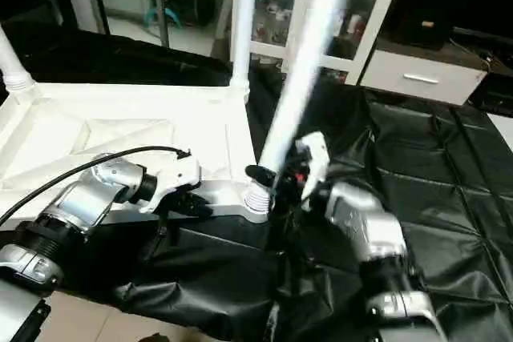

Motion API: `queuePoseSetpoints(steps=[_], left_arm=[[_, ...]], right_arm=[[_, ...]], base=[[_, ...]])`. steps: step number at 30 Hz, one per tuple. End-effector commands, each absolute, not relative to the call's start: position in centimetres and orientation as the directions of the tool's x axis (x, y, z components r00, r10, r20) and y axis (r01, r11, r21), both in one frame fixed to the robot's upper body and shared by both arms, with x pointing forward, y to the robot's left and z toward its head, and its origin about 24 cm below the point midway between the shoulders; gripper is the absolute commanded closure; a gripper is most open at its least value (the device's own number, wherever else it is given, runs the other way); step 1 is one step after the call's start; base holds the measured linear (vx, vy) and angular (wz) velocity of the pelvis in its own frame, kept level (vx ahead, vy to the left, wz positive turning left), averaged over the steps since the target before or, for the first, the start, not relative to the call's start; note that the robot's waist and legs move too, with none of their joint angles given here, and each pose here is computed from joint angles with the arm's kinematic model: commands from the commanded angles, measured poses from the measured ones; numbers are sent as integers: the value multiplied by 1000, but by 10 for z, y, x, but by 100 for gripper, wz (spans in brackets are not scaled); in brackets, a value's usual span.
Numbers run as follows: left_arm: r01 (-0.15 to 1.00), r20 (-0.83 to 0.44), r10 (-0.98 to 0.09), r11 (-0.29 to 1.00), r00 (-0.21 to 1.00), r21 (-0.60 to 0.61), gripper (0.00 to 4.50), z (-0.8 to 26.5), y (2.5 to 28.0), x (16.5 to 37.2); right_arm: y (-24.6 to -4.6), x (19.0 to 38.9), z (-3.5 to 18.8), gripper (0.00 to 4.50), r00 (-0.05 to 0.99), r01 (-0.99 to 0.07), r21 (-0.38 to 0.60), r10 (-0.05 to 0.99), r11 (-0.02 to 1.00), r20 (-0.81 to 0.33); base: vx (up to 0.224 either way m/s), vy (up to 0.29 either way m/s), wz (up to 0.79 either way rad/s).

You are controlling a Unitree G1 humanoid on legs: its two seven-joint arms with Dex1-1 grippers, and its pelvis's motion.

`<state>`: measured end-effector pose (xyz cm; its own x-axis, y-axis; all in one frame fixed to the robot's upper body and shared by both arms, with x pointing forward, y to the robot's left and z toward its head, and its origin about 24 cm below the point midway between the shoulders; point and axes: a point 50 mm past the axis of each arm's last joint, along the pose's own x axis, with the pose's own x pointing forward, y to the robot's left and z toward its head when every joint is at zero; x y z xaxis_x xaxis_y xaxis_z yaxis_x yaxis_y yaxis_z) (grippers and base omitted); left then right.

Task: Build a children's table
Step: Insert table leg to table base

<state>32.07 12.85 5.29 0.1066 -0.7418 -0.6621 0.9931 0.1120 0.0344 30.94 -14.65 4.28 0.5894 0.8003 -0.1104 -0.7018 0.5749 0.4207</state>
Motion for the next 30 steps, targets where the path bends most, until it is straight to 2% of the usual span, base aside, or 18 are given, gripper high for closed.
queuePoseSetpoints(steps=[1, 7, 10, 19, 25, 28, 30], left_arm=[[994, -681, -729, 110, 69, -17, 450, 39, 126, 314], [994, -680, -730, 113, 73, -14, 450, 39, 127, 315], [994, -681, -728, 113, 74, -13, 450, 40, 128, 315], [992, -683, -726, 124, 86, -6, 450, 40, 130, 315], [991, -685, -723, 131, 92, -6, 450, 39, 132, 316], [991, -684, -724, 131, 92, -6, 450, 39, 131, 316], [992, -685, -723, 128, 89, -7, 450, 39, 131, 316]], right_arm=[[-151, 299, 24, 262, 621, -656, 444, 771, 611, -144], [-150, 290, 19, 262, 631, -674, 410, 767, 615, -115], [-147, 284, 19, 262, 596, -718, 361, 794, 595, -122], [-148, 274, 19, 262, 568, -766, 271, 811, 583, -138], [-150, 270, 17, 262, 600, -754, 228, 787, 616, -141], [-150, 267, 15, 262, 599, -753, 226, 786, 618, -152], [-148, 263, 11, 262, 564, -772, 213, 800, 599, -205]], base=[[0, 0, 0], [0, 0, 0], [0, 0, 0], [0, 0, 0], [0, 0, 0], [0, 0, 0], [0, 0, 0]])
